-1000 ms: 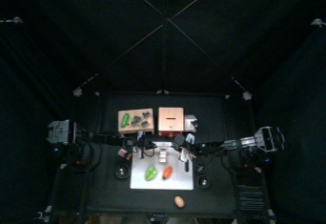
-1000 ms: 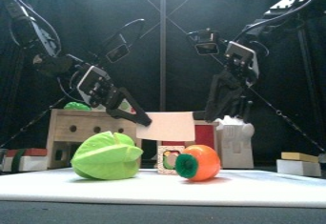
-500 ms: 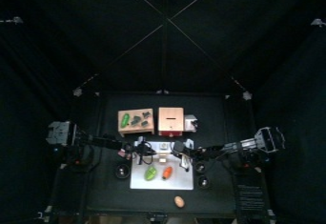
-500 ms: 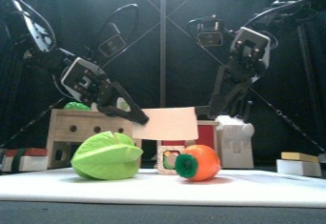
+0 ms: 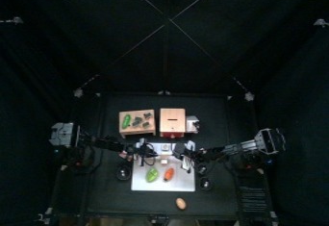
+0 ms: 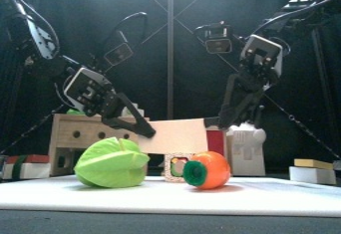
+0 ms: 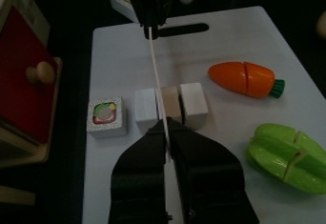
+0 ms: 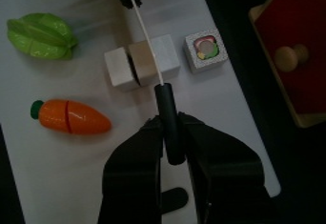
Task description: Cut second piece of sushi
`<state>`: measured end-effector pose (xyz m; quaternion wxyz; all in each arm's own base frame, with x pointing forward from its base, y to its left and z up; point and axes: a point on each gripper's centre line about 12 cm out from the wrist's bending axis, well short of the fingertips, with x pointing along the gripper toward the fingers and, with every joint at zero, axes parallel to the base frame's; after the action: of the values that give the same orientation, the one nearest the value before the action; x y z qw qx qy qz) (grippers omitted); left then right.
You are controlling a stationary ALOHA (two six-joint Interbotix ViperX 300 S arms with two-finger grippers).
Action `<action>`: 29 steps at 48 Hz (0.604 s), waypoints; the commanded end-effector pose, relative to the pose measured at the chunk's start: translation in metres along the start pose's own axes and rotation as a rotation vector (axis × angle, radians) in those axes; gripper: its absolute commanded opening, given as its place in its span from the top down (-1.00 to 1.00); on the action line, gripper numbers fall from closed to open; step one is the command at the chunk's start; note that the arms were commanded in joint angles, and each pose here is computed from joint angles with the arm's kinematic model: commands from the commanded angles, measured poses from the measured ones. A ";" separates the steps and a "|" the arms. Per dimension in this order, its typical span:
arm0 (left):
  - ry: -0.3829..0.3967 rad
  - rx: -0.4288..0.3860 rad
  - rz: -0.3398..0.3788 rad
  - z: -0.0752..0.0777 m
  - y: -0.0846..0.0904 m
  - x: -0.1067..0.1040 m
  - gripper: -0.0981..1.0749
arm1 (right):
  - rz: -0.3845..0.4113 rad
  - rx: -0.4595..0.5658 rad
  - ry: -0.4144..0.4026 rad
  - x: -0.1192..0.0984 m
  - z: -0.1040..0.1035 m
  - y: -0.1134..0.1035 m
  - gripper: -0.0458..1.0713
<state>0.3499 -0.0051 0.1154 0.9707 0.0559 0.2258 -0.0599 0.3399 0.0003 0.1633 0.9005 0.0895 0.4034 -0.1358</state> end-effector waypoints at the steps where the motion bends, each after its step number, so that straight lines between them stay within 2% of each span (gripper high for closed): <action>1: -0.020 0.012 -0.016 0.006 -0.006 0.002 0.20 | -0.003 0.028 -0.025 -0.001 0.011 -0.002 0.28; 29: 0.015 -0.003 -0.015 -0.005 -0.006 0.009 0.20 | -0.009 0.036 0.016 0.010 0.002 -0.001 0.28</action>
<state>0.3507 -0.0053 0.1028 0.9670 0.0517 0.2421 -0.0594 0.3425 0.0011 0.1489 0.8914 0.0928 0.4211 -0.1394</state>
